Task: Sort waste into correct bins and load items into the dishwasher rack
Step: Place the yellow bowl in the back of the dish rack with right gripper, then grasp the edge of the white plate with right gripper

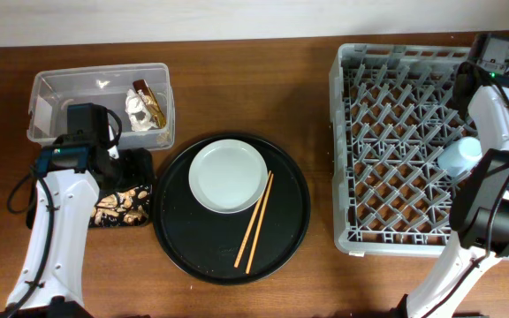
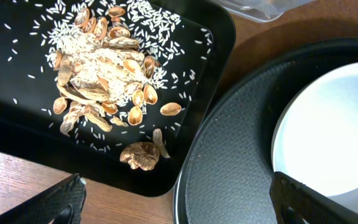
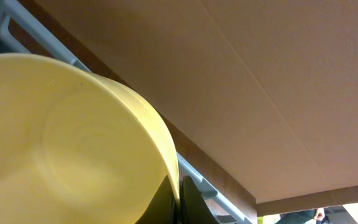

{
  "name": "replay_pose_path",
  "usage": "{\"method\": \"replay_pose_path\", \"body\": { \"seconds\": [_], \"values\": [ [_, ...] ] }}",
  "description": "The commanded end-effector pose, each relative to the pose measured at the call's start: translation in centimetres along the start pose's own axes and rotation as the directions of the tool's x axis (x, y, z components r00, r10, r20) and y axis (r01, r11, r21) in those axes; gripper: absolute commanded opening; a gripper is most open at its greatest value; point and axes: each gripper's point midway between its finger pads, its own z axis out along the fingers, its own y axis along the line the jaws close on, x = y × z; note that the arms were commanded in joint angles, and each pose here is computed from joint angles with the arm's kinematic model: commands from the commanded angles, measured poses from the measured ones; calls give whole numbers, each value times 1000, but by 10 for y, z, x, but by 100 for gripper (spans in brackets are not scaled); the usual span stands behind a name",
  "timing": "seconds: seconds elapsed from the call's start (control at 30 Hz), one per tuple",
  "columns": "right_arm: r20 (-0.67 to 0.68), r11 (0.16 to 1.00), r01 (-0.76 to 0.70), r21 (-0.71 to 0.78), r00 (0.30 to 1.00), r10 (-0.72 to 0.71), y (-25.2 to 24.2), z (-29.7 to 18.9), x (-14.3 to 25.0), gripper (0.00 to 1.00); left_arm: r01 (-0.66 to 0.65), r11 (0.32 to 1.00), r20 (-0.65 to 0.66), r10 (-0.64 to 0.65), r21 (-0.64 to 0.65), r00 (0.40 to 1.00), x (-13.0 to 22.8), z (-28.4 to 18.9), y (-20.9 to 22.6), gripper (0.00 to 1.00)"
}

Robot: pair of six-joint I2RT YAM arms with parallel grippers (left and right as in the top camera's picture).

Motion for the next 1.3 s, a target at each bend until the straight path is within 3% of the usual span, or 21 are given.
{"method": "replay_pose_path", "body": {
  "seconds": [0.0,0.23,0.53,0.87,0.93,1.03,1.1,1.17,1.27],
  "values": [
    [-15,987,71,-142,997,-74,38,-11,12,5,10,1000,23,-11,14,1000,-3,-6,-1,94],
    [-58,910,164,-381,978,-201,80,-36,39,11,10,1000,19,-10,26,1000,-3,-6,-3,94],
    [-72,867,220,-446,957,-280,90,-58,57,4,10,1000,19,-10,26,1000,-3,-6,-3,94],
    [-94,736,76,-673,978,-187,49,-124,38,5,10,1000,19,-10,26,1000,-3,-6,-3,95],
    [-72,645,52,-762,984,-164,39,-156,31,6,10,1000,19,-10,26,1000,-3,-6,-3,96],
    [-60,374,15,-927,980,-188,39,-224,37,43,10,1000,19,-10,26,1000,-3,-6,-3,99],
    [-57,134,-25,-991,969,-241,44,-275,48,44,10,1000,19,-10,26,1000,-3,-6,-3,99],
    [-51,-25,-62,-998,947,-318,44,-312,65,50,10,1000,14,-10,24,1000,-1,-6,-3,99],
    [24,-88,-15,-996,902,-430,43,-355,100,56,10,1000,8,-10,22,1000,0,-6,-2,100]
  ]
}}
